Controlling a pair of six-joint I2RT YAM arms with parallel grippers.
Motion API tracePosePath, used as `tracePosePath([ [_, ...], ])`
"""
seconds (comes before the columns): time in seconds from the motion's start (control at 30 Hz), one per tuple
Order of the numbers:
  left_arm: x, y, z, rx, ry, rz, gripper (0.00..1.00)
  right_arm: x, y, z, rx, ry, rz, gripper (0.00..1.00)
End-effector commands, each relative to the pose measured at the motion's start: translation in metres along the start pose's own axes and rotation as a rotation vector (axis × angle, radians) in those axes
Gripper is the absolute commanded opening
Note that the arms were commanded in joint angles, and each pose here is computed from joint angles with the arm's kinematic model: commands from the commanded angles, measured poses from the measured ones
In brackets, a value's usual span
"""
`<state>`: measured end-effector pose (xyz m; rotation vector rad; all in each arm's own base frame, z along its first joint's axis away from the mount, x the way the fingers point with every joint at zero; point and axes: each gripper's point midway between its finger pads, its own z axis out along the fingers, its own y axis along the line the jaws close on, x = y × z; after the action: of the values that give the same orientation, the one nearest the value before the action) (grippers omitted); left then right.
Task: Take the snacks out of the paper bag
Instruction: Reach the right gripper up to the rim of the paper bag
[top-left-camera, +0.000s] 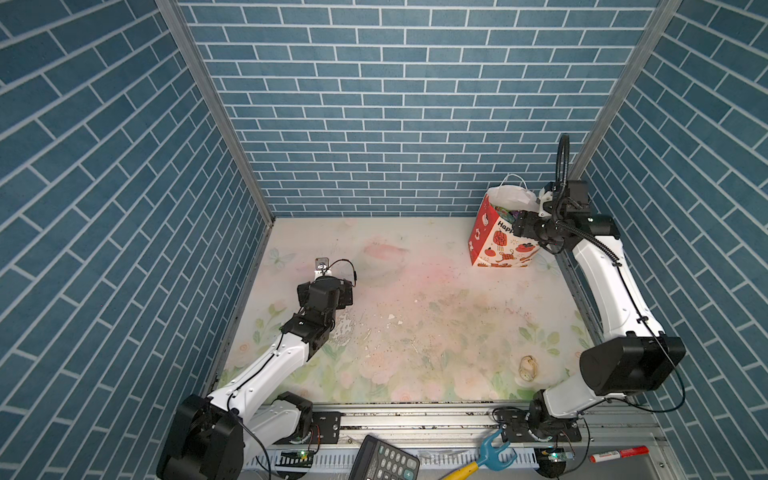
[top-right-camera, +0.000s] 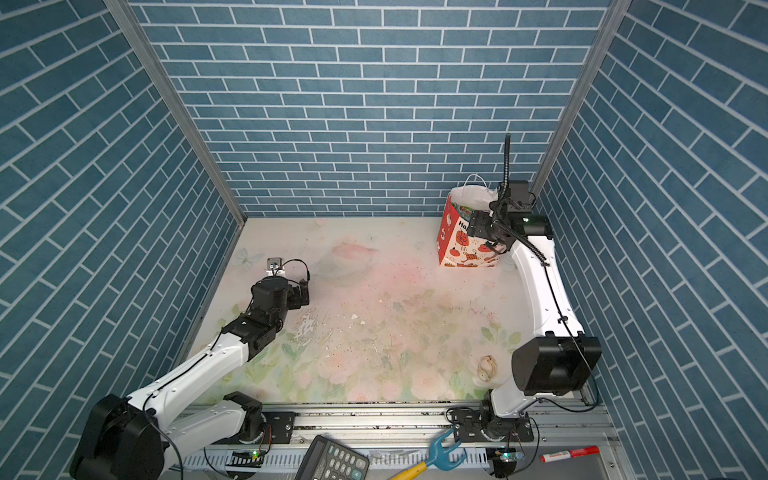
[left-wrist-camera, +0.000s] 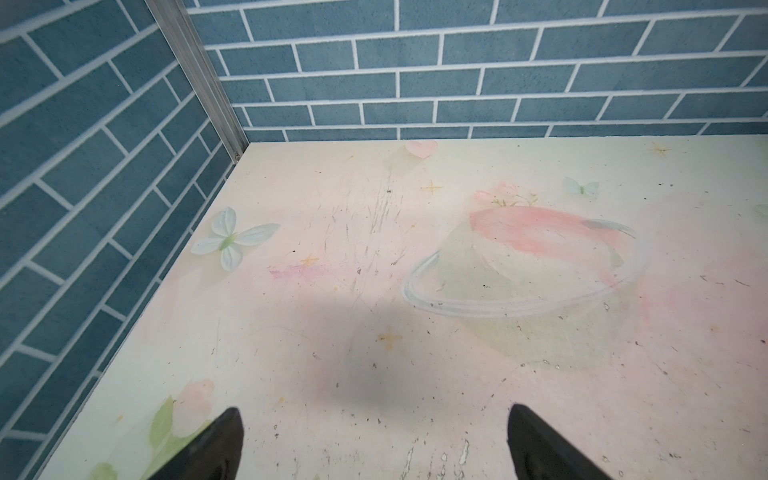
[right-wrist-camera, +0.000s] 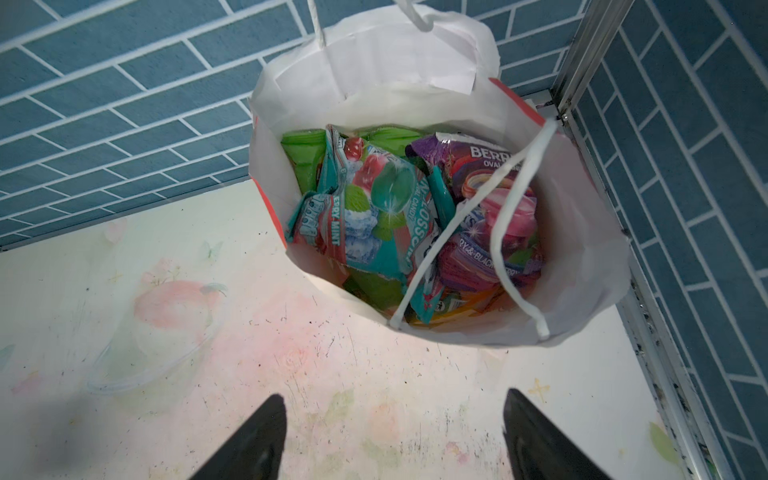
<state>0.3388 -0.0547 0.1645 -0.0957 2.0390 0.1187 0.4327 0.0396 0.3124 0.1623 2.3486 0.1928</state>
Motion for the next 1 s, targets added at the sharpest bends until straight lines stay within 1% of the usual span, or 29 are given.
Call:
tracePosePath([
  [0.0,0.002,-0.004,-0.001,0.016,0.016,0.004,0.99,0.000,0.007,0.000,-0.024,0.087,-0.010,0.81],
  [0.03,0.002,-0.003,-0.001,0.015,0.016,0.004,1.00,-0.005,0.008,0.003,-0.025,0.091,-0.011,0.81],
  [0.13,0.002,-0.003,-0.003,0.018,0.011,0.005,1.00,-0.013,0.029,0.014,-0.132,0.127,-0.003,0.80],
  [0.2,0.002,-0.006,-0.004,0.038,0.008,0.011,1.00,-0.018,0.038,0.025,-0.165,0.145,-0.004,0.77],
  [0.4,-0.001,-0.010,-0.010,0.080,-0.016,0.006,1.00,-0.015,0.046,0.058,-0.159,0.217,-0.040,0.69],
  [0.5,0.000,-0.009,-0.010,0.077,-0.020,0.006,1.00,-0.012,0.053,0.069,-0.167,0.224,-0.065,0.63],
  [0.63,0.000,-0.010,-0.010,0.080,-0.016,0.007,1.00,-0.007,0.060,0.082,-0.166,0.233,-0.098,0.59],
  [0.73,0.000,-0.011,-0.010,0.085,-0.012,0.012,1.00,-0.004,0.064,0.090,-0.158,0.237,-0.123,0.53],
  [0.77,0.001,-0.011,-0.010,0.084,-0.012,0.012,1.00,-0.003,0.065,0.093,-0.156,0.238,-0.131,0.48],
  [0.8,0.000,-0.011,-0.010,0.086,-0.013,0.013,1.00,-0.002,0.066,0.095,-0.153,0.237,-0.136,0.42],
  [0.9,0.000,-0.010,-0.011,0.083,-0.014,0.015,1.00,-0.001,0.070,0.100,-0.153,0.236,-0.155,0.18],
  [0.97,-0.001,-0.010,-0.012,0.082,-0.017,0.015,1.00,0.000,0.074,0.101,-0.149,0.233,-0.174,0.07],
])
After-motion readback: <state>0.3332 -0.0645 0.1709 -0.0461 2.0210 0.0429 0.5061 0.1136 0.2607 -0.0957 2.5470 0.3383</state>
